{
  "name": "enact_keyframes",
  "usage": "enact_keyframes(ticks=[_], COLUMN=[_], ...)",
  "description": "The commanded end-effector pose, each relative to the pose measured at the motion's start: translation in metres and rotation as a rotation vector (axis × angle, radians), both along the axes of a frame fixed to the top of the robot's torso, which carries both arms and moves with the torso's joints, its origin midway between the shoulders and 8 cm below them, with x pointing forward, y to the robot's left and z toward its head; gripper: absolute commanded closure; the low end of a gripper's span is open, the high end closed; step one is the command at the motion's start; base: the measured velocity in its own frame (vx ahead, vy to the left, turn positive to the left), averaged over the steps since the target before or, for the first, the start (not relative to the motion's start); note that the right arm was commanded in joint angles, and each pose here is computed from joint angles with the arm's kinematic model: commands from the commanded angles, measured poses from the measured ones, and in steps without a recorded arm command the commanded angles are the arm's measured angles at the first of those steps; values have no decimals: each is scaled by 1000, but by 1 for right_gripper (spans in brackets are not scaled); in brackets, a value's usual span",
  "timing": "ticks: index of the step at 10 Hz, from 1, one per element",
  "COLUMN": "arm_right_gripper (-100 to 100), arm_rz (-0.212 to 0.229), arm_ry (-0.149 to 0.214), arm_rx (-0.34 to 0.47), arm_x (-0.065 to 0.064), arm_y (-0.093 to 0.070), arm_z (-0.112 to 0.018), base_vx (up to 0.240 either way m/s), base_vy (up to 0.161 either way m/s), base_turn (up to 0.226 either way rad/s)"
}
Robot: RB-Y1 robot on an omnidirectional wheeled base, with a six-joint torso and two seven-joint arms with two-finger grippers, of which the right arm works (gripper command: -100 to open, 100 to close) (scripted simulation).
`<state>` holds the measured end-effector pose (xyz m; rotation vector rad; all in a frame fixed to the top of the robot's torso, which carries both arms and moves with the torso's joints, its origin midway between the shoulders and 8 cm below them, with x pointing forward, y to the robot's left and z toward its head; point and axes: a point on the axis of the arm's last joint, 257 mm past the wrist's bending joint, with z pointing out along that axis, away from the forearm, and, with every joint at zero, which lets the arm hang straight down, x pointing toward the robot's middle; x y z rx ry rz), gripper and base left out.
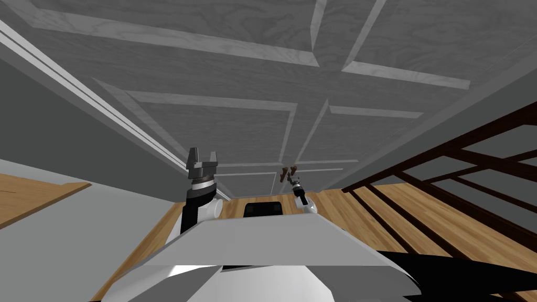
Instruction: Pull the door open
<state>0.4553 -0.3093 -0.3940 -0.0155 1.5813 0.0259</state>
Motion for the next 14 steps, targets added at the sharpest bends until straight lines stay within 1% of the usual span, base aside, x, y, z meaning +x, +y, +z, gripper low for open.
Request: enact_keyframes(ticks=[1, 2, 3, 4, 5, 6, 7, 9, 10, 11, 12, 13, 14], arm_right_gripper=[100, 100, 100, 100, 100, 100, 100, 100, 100, 100, 100, 100, 100], arm_rz=[-2, -20, -20, -40, -47, -47, -68, -95, -94, -95, -131, -139, -161], arm_ry=[-2, 18, 18, 36, 42, 42, 59, 81, 75, 81, 103, 107, 120], arm_rx=[0, 5, 5, 9, 11, 11, 15, 25, 24, 25, 54, 60, 77], arm_x=[0, -8, -8, -17, -20, -20, -29, -41, -40, -41, -56, -59, -68], arm_y=[-2, -13, -13, -26, -30, -30, -43, -60, -60, -60, -80, -84, -95], arm_z=[1, -7, -7, -13, -15, -15, -22, -29, -27, -29, -37, -38, -42], base_vx=[0, -85, -116, -156, -184, -125, -156, -192, -150, -56, -136, -184, -195], base_vy=[0, 1, 5, -1, -23, -13, -1, -19, -26, -10, -15, -19, -29], base_turn=[0, -22, -13, -60, -30, -12, -82, -68, -34, 1, -21, -20, -54])
